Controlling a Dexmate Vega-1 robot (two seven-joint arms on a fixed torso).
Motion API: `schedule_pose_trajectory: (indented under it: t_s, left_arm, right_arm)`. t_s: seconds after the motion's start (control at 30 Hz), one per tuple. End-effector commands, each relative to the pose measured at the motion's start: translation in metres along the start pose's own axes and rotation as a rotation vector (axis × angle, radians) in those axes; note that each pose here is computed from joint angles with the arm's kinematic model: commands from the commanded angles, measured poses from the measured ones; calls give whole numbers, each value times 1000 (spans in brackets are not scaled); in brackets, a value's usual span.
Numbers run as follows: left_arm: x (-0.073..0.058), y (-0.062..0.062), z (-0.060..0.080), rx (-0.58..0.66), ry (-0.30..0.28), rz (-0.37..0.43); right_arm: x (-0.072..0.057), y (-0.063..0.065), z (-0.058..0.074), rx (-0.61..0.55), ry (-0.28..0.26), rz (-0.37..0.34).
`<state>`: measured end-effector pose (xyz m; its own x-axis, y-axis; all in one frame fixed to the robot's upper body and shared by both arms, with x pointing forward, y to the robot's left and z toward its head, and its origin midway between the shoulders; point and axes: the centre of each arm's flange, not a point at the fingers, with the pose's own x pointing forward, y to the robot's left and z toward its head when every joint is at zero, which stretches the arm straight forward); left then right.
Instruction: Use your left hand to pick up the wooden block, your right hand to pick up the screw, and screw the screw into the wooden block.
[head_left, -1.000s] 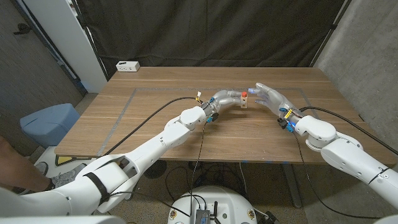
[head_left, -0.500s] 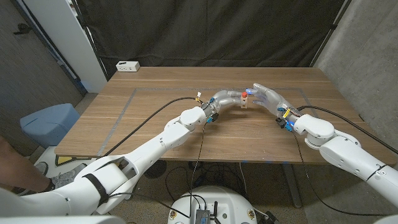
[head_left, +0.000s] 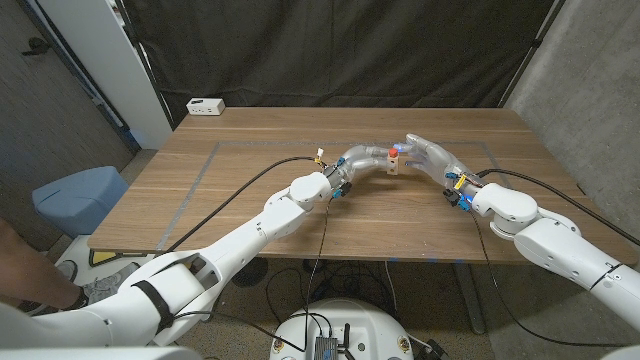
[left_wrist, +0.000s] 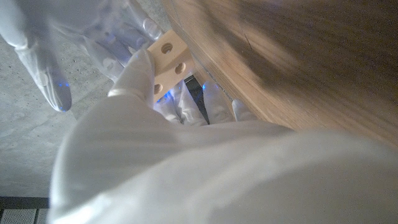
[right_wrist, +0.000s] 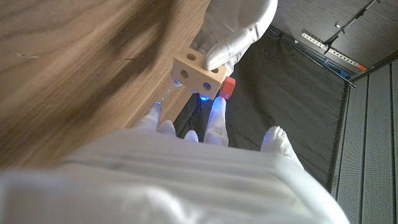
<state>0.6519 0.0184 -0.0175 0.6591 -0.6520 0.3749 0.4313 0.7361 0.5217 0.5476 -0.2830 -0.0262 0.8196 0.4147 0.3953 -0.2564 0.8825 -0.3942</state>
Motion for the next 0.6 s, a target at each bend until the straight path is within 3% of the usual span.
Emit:
schedule_pose_trajectory:
  t_s: [0.03,0.6]
  left_arm:
    - [-1,-1,-2,-5,4,2]
    - [1,1,-2,-2,6,-2]
  right_arm:
    - [-1,1,1,-6,10,3]
    - [-1,2,-1,-2,19,-5]
